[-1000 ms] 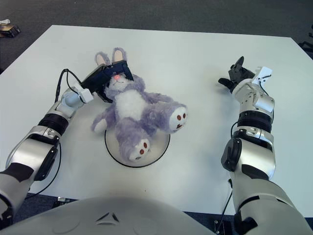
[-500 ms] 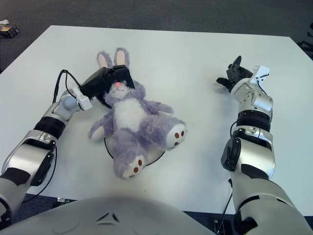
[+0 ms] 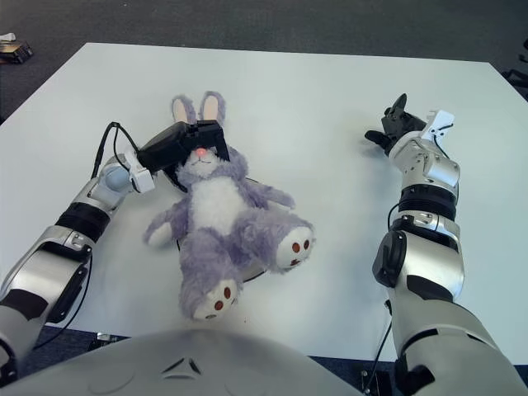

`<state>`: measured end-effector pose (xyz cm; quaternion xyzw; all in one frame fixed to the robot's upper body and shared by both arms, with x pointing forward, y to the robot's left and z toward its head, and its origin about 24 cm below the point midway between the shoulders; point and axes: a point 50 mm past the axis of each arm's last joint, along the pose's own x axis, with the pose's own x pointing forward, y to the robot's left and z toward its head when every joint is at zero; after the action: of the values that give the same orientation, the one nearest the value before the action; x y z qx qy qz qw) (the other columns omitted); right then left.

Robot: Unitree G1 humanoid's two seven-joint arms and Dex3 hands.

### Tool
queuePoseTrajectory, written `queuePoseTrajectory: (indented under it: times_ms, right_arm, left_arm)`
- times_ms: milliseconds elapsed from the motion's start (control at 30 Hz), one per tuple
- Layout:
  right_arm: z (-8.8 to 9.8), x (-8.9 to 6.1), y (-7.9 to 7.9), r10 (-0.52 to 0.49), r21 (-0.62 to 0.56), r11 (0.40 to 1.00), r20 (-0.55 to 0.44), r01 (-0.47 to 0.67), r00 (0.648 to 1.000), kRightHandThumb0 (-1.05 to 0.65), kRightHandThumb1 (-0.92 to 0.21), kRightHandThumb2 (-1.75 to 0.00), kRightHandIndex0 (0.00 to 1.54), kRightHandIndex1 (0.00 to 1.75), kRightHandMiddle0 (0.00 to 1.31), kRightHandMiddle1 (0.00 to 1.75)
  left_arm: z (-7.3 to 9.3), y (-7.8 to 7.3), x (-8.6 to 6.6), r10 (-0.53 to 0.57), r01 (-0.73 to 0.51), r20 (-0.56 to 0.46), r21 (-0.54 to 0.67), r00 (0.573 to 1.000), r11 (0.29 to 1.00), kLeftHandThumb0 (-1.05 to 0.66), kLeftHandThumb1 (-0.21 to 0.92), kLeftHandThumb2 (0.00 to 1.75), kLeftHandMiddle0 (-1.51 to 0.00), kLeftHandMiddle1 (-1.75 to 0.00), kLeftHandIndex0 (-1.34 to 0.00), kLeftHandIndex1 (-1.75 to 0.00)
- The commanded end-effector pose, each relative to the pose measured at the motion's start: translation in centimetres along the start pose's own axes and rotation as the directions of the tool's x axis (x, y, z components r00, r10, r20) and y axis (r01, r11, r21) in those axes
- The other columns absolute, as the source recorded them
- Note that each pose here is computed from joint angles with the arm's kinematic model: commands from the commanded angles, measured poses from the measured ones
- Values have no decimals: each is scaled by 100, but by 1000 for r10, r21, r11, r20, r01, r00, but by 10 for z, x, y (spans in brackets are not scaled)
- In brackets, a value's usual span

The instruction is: Put the doll into the plate.

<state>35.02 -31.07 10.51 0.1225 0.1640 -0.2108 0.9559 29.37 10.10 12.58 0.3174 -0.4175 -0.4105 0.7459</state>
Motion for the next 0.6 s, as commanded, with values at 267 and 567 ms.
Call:
queuePoseTrajectory:
  times_ms: [267, 567]
  right_arm:
    - [-2, 1, 1, 16, -13, 1000, -9, -16, 1000, -73, -92, -77, 37, 175, 0, 163]
    - [-3, 2, 1, 21, -4, 1000, -6, -21, 1000, -73, -92, -77, 37, 175, 0, 162]
  left_arm:
    - [5, -6, 1, -137, 136, -17, -41, 990, 990, -1, 16, 144, -74, -173, -61, -155]
    - [4, -7, 1, -205, 205, -34, 3, 978, 979, -51, 83, 63, -29, -134, -19, -149]
